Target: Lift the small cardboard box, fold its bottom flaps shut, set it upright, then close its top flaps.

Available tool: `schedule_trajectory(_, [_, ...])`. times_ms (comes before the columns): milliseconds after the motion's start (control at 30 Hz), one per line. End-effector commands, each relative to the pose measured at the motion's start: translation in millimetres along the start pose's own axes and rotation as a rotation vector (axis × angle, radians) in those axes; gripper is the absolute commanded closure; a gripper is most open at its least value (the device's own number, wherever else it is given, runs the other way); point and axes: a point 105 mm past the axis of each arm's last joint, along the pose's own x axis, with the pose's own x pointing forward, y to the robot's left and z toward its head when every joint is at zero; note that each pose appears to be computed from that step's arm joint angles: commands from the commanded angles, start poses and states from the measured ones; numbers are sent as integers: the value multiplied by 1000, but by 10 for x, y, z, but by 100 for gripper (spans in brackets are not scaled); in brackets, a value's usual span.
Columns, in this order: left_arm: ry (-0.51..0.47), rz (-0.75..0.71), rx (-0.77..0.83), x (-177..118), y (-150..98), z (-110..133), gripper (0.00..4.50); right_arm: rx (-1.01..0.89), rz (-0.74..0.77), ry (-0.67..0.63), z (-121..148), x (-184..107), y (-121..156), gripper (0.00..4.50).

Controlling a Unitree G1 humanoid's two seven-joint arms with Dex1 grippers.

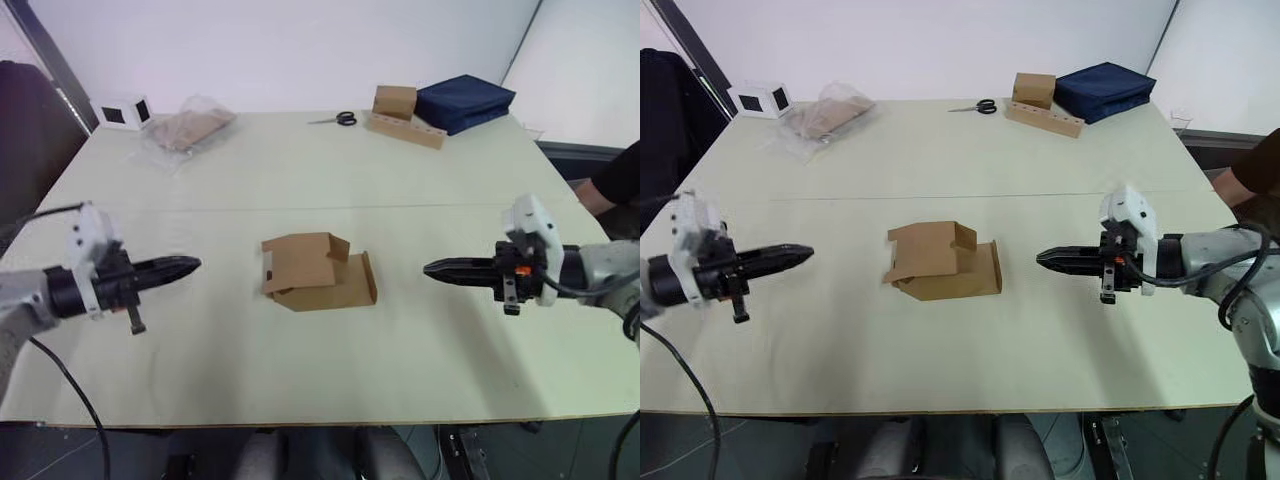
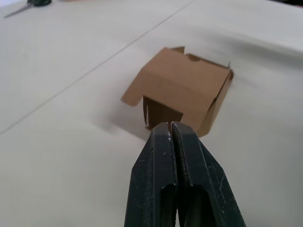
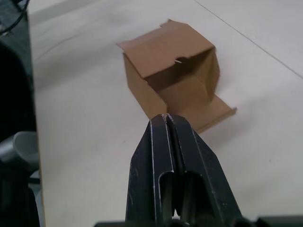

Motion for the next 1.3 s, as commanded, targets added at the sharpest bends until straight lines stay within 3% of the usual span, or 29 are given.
schedule_trajectory(33, [-7, -30, -2, -55, -33, 86, 445, -28, 17, -17, 141, -35, 47, 450])
schedule_trajectory(667, [32, -66, -21, 97, -6, 73, 445, -36, -18, -53, 195, 26, 98, 450])
schedule_trajectory(767, [-4, -33, -166, 142, 105, -7, 445, -44, -26, -65, 181, 46, 74, 450])
schedule_trajectory(833, [29, -46, -279, 218, 131, -126, 445, -56, -31, -64, 153, 85, 75, 450])
schedule_trajectory(933, [43, -66, -402, 381, 164, -207, 386, -61, -41, -77, 154, 122, 91, 450])
schedule_trajectory(1233, [-13, -262, -780, 860, 126, -232, 58, -70, -85, -93, 163, 195, 223, 450])
schedule_trajectory(1300, [-7, -277, -821, 900, 132, -243, 14, -69, -96, -92, 160, 195, 247, 450])
